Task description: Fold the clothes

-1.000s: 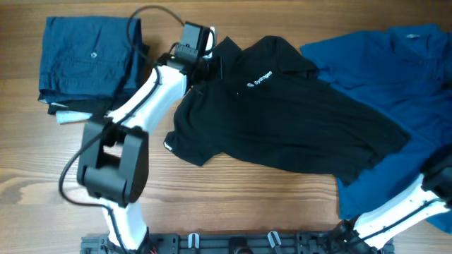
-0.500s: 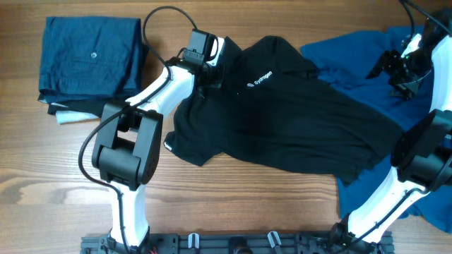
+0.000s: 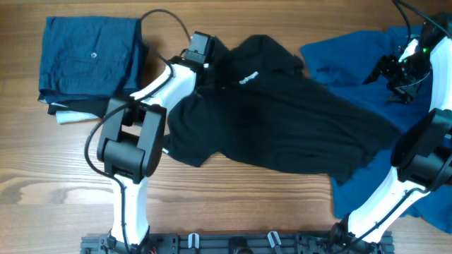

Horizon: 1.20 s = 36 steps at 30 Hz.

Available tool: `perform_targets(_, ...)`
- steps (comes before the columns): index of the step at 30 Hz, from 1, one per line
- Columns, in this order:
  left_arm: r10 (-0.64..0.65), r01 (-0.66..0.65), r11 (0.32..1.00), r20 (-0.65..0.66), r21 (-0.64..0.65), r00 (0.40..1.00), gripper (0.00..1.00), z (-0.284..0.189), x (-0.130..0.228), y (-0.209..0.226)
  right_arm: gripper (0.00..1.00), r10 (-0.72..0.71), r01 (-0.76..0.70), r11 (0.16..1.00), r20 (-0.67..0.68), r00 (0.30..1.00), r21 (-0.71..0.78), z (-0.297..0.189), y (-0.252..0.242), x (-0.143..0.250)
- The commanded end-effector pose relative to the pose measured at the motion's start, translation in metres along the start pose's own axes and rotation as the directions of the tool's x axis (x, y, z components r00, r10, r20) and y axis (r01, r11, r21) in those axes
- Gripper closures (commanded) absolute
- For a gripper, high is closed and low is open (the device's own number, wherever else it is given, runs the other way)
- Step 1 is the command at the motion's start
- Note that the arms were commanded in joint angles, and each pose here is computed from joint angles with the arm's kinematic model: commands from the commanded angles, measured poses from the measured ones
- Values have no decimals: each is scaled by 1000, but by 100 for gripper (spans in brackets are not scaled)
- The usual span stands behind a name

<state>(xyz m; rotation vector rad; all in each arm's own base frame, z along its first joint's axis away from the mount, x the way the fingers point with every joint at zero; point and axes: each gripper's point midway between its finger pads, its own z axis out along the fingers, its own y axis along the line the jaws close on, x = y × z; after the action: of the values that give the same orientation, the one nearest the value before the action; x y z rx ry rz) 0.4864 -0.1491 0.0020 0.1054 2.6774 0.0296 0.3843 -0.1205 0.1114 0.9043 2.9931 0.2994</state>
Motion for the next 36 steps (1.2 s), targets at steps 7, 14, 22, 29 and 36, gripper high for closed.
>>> perform_targets(7, -234, 208, 968, -200, -142, 951, 85, 34, 58, 88, 63, -153, 139, 975, -68, 986, -175, 20, 27, 24)
perform_targets(14, -233, 209, 968, -198, -138, 952, 82, 35, 58, 87, 96, -365, 335, 889, -42, 930, -313, 75, 78, 49)
perform_targets(22, -233, 207, 969, -211, -135, 949, 82, 34, 60, 86, 96, -374, 378, 922, 57, 925, -85, 129, 80, 36)
perform_targets(29, -232, 204, 969, -226, -140, 946, 81, 33, 64, 87, 96, -403, 442, 775, 186, 896, -452, 101, 151, 33)
perform_targets(36, -232, 203, 969, -231, -141, 945, 81, 33, 66, 87, 96, -305, 350, 913, 217, 927, -208, 110, 112, -2)
